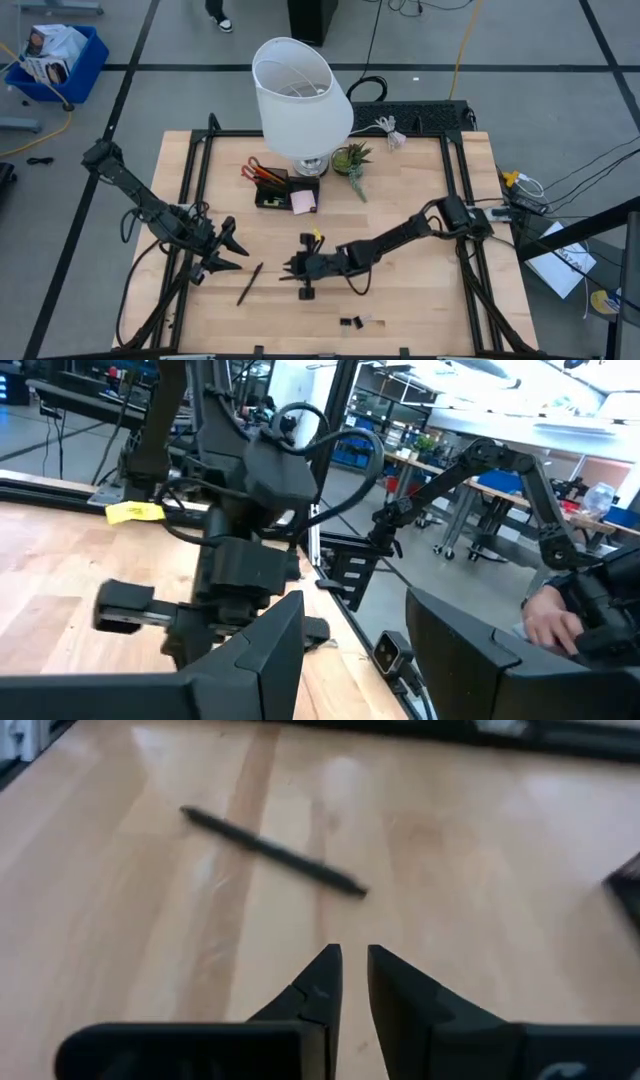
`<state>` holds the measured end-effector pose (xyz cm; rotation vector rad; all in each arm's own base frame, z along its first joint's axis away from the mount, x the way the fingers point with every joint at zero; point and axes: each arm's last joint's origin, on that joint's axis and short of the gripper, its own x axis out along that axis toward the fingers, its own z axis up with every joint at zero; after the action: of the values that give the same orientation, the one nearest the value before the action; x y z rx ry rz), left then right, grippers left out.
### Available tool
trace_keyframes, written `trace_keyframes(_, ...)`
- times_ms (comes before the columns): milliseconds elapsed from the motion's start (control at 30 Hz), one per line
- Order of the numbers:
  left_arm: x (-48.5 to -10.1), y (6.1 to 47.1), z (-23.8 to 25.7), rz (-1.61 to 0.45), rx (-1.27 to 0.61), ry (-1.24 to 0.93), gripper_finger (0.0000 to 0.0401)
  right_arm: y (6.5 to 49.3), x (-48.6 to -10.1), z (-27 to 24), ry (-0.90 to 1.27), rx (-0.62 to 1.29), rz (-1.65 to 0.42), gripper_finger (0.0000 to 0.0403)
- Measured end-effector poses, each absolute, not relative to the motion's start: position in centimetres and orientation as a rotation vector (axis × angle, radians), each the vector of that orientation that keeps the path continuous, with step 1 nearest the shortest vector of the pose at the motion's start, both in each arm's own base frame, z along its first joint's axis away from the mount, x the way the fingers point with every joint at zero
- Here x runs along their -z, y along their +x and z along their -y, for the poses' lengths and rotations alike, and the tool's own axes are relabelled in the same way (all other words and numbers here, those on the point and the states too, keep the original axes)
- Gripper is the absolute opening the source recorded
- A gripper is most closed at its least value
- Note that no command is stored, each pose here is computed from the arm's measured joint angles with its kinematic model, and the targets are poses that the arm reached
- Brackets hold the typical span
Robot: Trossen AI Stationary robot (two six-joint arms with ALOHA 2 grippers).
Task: Pick and place office supplies into organizer
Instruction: Put the black binder clip into the black desk organizer
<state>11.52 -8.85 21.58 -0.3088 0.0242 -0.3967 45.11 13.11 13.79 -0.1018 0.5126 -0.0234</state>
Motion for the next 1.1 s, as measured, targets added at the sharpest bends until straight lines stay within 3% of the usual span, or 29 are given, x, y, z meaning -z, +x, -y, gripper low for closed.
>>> trace_keyframes(167,-21.5,11.5,8.8,-0.024,0.376,-0.305,0.0179,44.2,-13.5,-14.6,-0.043,-0.076,-0.593,0.0068)
trace_keyframes(367,-21.0,11.6,8.5,-0.062,0.275,-0.274,0.0179,42.4,-13.5,-16.3,0.054,-0.089,-0.747,0.0136)
trace_keyframes(567,-20.3,11.7,8.3,-0.108,0.177,-0.297,0.0179,40.0,-15.0,-20.3,0.046,-0.184,-0.767,0.0185)
trace_keyframes(833,-20.0,11.9,8.4,-0.13,0.153,-0.323,0.0179,35.8,-18.2,-22.5,0.067,-0.189,-0.918,0.0173)
trace_keyframes(1100,-19.6,12.2,8.6,-0.155,0.127,-0.335,0.0179,34.3,-18.0,-23.4,0.062,-0.126,-0.976,0.0155)
